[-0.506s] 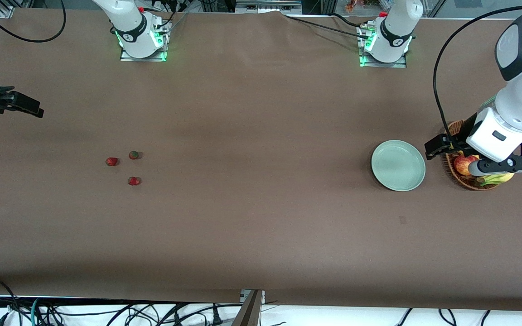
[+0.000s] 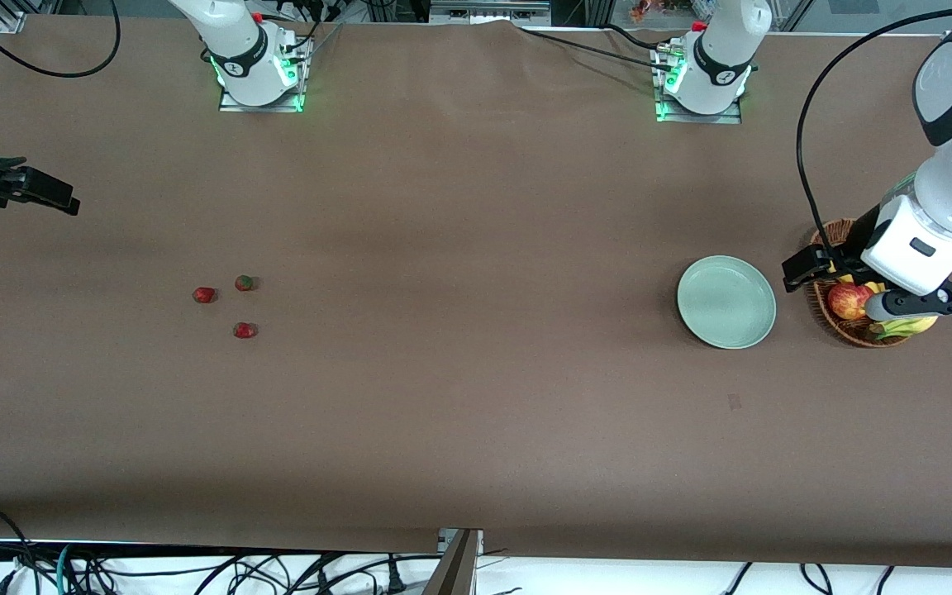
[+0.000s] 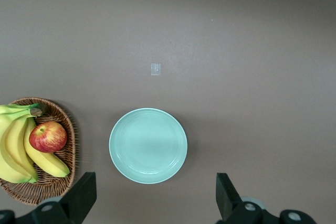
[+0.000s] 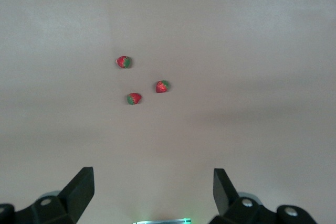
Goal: Collect all strawberries into plate
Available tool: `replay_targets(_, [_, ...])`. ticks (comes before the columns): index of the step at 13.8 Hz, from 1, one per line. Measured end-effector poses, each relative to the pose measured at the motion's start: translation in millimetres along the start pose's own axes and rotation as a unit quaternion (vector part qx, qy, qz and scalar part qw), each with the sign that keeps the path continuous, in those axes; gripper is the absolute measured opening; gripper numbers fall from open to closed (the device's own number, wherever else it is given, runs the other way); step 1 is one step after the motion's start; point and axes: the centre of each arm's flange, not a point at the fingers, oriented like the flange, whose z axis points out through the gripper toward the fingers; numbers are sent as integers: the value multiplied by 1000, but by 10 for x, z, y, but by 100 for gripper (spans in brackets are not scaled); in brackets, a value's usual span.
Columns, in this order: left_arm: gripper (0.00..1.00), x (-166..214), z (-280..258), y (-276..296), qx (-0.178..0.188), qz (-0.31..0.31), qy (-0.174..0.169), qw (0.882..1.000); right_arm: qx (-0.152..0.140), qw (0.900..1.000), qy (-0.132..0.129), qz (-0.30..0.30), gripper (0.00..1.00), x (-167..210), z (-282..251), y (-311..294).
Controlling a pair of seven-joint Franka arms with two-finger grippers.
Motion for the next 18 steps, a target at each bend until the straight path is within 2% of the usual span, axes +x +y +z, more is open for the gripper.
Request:
replay_targets(13, [100,12,-18,-110,1,-9,-4,1000,0,1000,-3,0,100,39,53,-4])
replay_targets(18, [100,8,-20,-92,1,-8,-4,1000,-1,1000,-19,-5,100,283,400,-67])
